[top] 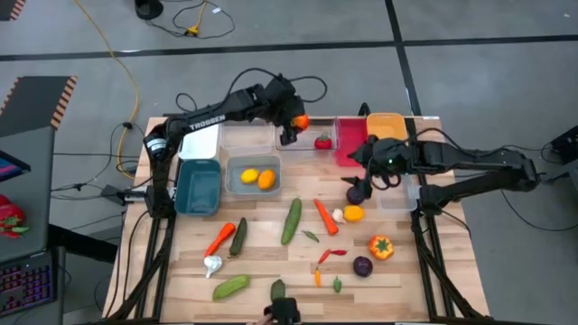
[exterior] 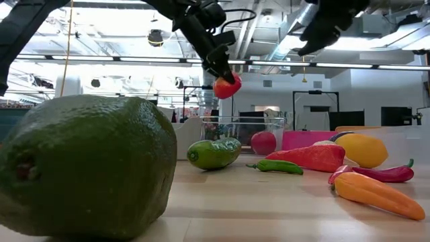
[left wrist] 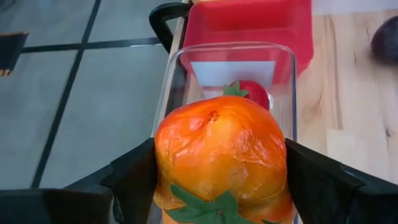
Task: Sort produce into baskets
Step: Put the left orange tomato into the top right transparent bin, then put the orange tomato into the top right transparent bin
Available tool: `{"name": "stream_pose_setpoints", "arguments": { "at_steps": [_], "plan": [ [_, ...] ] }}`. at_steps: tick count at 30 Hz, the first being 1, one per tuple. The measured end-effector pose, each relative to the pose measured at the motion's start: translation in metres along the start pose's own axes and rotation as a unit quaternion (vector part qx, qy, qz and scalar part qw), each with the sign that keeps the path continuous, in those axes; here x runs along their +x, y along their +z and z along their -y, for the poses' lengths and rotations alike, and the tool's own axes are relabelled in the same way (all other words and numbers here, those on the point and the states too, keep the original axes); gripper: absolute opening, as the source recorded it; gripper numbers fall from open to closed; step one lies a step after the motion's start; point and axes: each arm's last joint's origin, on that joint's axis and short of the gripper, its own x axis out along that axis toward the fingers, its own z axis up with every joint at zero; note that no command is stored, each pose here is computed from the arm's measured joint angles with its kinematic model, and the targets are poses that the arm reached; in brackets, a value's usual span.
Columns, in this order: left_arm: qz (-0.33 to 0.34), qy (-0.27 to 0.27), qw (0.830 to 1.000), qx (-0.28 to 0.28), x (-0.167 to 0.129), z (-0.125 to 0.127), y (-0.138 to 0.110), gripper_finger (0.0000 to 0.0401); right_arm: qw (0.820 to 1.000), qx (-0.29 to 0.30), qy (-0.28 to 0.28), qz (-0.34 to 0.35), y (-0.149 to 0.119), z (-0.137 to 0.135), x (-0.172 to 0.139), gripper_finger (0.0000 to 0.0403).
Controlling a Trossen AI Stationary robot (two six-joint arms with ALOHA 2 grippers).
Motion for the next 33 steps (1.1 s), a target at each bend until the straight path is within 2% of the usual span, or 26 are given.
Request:
{"name": "stream_pose_setpoints", "arguments": {
  "at_steps": [9, 16, 24, 30, 33],
  "plan": [
    [-0.005, 0.010, 1.000, 0.004, 0.000, 0.000, 0.000, 0.0352, 0.995, 0.041, 0.014, -0.091, -0.020, -0.014, -0.005, 0.0390],
    [-0.013, 0.028, 1.000, 0.005, 0.000, 0.000, 0.000, 0.0366, 0.985, 0.066, 0.058, -0.147, -0.032, -0.031, -0.011, 0.0390],
    [-0.015, 0.032, 0.999, 0.004, 0.000, -0.001, -0.001, 0.0366, 0.968, 0.054, 0.118, -0.215, -0.046, -0.057, -0.017, 0.0390],
    [-0.015, 0.032, 0.999, -0.002, 0.000, 0.000, -0.001, 0.0367, 0.954, 0.033, 0.109, -0.278, -0.061, -0.078, -0.014, 0.0390],
    [-0.017, 0.031, 0.999, -0.009, 0.000, 0.000, -0.001, 0.0367, 0.945, -0.002, 0.102, -0.311, -0.070, -0.088, -0.013, 0.0390]
  ]
}}
